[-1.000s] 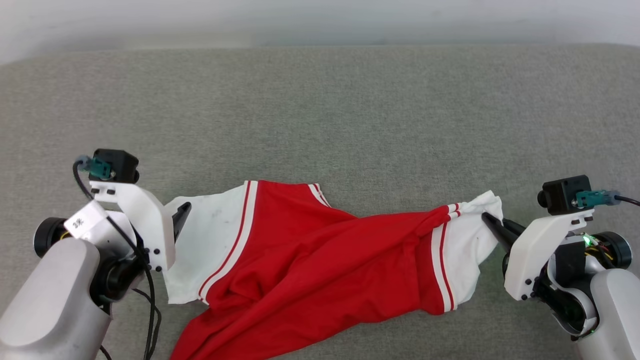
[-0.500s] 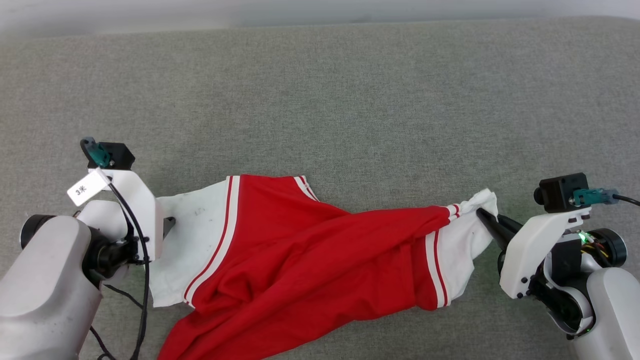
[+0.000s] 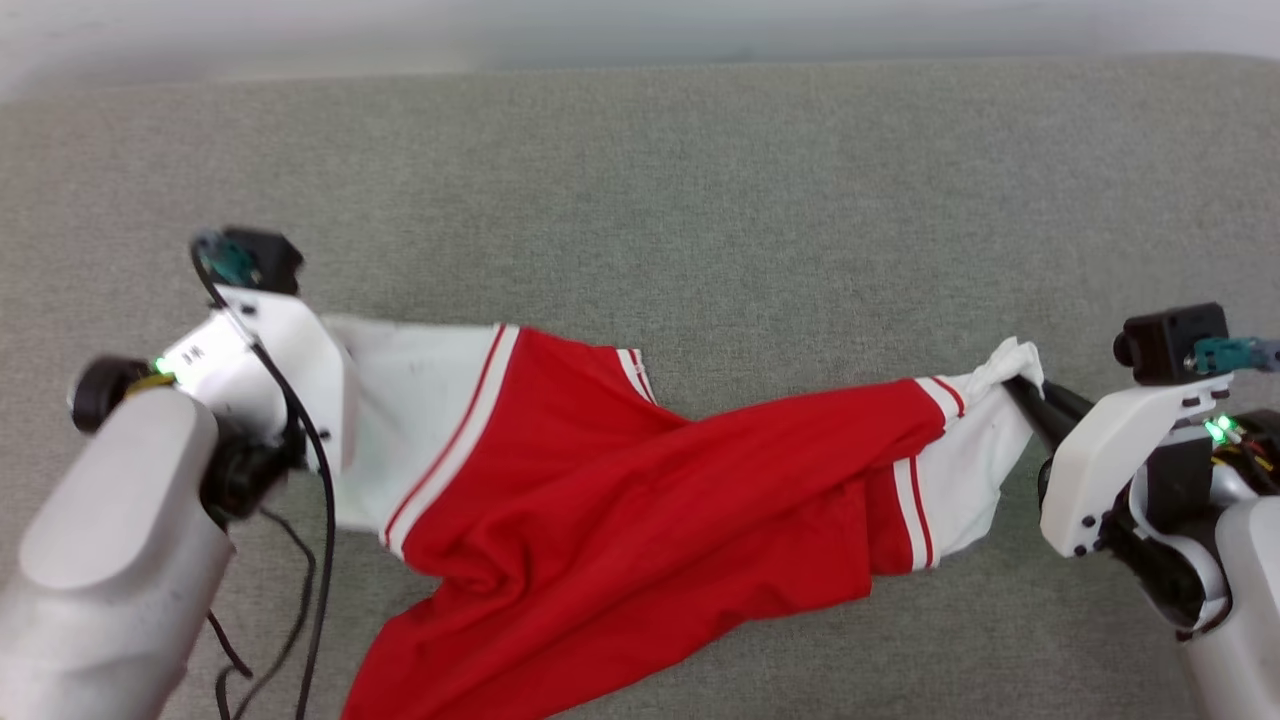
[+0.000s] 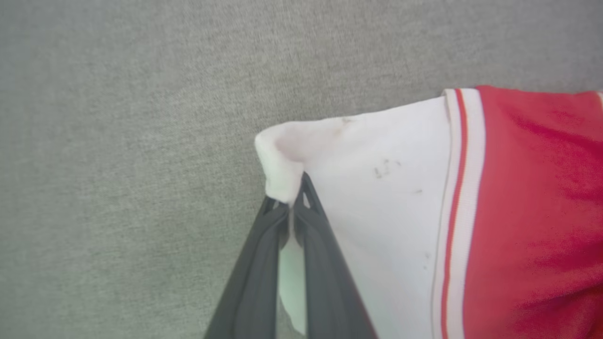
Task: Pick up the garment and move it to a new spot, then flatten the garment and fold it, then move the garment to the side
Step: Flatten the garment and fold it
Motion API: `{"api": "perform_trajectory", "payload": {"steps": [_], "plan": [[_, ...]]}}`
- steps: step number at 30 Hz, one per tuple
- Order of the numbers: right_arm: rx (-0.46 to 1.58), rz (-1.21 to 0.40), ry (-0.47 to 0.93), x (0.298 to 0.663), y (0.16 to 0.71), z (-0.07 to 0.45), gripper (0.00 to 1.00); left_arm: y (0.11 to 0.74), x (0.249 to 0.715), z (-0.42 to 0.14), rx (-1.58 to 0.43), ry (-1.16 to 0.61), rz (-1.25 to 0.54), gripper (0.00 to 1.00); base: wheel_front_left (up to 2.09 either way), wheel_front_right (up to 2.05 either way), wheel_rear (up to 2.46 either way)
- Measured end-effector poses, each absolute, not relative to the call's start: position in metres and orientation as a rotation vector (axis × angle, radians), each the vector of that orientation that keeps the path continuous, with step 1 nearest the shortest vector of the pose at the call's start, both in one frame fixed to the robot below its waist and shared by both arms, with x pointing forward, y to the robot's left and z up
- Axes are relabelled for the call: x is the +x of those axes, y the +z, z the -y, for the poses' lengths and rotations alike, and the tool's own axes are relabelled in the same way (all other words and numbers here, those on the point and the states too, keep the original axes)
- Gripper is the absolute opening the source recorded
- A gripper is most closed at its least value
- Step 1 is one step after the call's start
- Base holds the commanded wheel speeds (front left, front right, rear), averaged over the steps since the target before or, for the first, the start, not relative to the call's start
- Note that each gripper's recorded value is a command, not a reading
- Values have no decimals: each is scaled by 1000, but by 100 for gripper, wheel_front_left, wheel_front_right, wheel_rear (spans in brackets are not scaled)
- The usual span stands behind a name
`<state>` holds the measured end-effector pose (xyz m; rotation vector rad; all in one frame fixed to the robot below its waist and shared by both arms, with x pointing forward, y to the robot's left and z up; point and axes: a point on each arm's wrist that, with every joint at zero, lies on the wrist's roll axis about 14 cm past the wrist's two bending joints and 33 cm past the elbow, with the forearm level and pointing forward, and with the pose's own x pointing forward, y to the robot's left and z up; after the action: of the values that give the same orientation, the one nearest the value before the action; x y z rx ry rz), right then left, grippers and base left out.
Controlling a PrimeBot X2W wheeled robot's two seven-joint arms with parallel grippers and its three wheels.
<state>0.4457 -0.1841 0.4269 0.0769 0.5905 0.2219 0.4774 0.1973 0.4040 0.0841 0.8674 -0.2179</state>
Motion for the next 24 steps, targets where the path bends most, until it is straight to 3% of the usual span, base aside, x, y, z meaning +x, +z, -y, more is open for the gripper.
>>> {"api": "perform_trajectory", "payload": {"steps": [14,24], "plan": [[-132,-389,268,497,520,187,0,588,553,-219,129,-81,-211,0,0,0,0],[-184,-174,247,572,615,189,0,679,602,-229,141,-7,64,0,0,0,0]]}}
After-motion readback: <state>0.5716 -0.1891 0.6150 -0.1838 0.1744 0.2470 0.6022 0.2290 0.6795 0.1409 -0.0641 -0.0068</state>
